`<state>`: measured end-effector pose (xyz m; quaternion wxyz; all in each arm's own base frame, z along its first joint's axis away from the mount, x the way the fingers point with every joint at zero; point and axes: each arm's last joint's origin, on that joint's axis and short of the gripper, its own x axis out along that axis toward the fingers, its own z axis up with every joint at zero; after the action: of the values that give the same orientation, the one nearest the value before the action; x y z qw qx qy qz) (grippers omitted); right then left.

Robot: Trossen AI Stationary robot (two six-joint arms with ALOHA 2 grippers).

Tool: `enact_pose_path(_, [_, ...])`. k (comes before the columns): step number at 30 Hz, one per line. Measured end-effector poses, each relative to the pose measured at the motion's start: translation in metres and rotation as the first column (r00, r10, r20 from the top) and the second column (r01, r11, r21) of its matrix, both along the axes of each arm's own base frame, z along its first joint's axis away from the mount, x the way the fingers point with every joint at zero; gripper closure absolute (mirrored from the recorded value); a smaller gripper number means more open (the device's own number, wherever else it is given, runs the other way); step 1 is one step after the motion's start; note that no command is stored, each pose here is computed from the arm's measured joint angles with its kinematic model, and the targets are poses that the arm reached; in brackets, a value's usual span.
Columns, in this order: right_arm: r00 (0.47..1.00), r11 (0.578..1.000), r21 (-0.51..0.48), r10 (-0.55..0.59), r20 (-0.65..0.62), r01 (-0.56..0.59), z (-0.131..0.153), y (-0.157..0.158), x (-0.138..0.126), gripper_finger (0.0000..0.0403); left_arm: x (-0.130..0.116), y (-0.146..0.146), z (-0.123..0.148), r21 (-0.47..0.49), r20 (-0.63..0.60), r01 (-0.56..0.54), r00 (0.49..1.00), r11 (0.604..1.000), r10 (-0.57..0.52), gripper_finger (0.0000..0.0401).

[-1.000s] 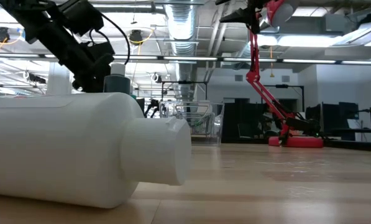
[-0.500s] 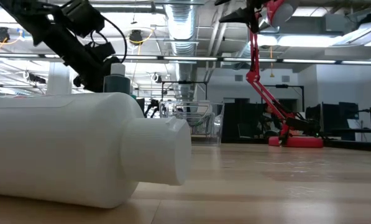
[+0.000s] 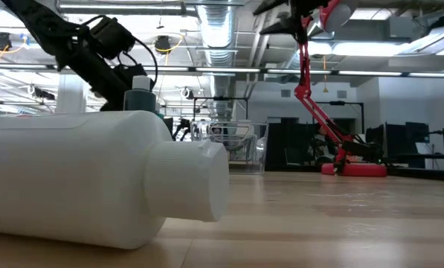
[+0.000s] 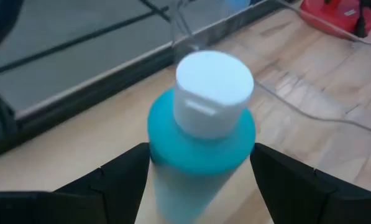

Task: Pick & Place Paint Supplies
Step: Put the light blue paint bottle into the transparent bin

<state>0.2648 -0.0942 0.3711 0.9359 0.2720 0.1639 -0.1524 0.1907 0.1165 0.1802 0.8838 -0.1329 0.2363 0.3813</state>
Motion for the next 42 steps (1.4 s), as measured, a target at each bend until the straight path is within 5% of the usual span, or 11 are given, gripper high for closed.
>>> enact_pose_path(26, [1.0,1.0,0.016,0.011,-0.026,-0.011,-0.01,-0.002,0.013,0.0188,0.02,0.018,-0.04,-0.012,-0.055,-0.011,0.998,1.0,0.01,0.0127])
enact_pose_path(37, [1.0,1.0,0.016,0.012,-0.027,-0.012,-0.01,-0.001,0.013,0.0188,0.02,0.018,-0.04,-0.044,-0.024,-0.039,0.999,0.998,0.038,0.0218])
enact_pose_path(42, [0.999,1.0,0.017,0.013,-0.029,-0.013,-0.01,-0.001,0.013,0.0188,0.019,0.016,-0.033,-0.059,0.025,-0.038,0.999,0.998,0.04,0.0229])
